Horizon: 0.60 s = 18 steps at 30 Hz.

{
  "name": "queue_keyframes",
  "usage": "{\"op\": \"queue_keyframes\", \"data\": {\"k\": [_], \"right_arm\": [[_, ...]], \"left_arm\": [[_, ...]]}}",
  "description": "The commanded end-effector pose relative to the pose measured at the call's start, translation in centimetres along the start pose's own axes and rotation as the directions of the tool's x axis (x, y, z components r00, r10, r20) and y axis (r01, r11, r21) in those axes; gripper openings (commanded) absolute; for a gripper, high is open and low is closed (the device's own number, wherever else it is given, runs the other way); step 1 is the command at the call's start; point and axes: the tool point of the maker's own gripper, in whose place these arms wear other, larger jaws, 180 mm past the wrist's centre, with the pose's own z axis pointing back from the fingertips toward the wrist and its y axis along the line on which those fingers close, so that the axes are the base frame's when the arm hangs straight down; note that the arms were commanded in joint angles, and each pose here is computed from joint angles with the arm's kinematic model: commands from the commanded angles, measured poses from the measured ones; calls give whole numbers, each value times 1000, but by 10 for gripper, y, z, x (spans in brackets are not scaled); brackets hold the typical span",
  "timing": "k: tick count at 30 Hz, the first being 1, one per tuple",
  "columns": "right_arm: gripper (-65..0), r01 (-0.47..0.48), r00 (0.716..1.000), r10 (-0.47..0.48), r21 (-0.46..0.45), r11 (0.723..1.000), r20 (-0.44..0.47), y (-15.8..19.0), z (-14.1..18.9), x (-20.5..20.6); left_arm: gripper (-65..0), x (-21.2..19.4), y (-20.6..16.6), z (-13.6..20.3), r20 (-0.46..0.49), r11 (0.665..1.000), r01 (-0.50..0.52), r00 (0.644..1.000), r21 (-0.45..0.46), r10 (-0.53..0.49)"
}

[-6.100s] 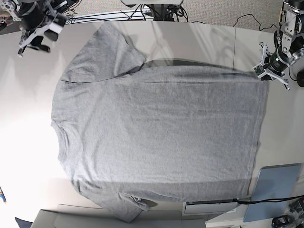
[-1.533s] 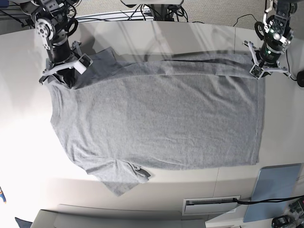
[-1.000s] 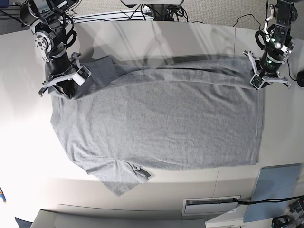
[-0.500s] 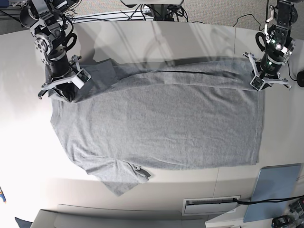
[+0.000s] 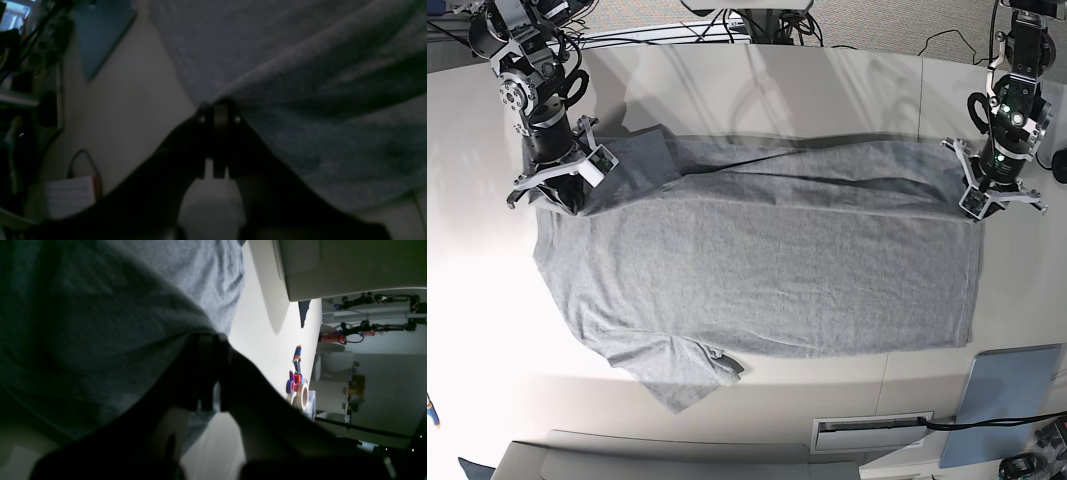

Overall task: Fold the T-shirt properly
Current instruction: 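Lower the held shoulders and adjust both grippers' grip on the collar edge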

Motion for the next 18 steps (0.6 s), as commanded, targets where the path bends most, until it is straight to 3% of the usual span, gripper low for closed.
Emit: {"op": "queue_keyframes", "data": {"k": [1, 12, 18], "right_arm": [[-650, -15, 1000, 16, -39, 999, 15, -13, 0, 3], [-650, -15, 1000, 16, -39, 999, 14, -13, 0, 3], [-650, -15, 1000, 15, -39, 999, 15, -13, 0, 3]], "left_arm": [[-650, 12, 19, 0, 36, 998, 14, 999, 55, -16], [-650, 12, 14, -1, 30, 1000, 17, 999, 24, -17], [-650, 16, 10, 0, 52, 998, -61, 997, -4, 61]]}}
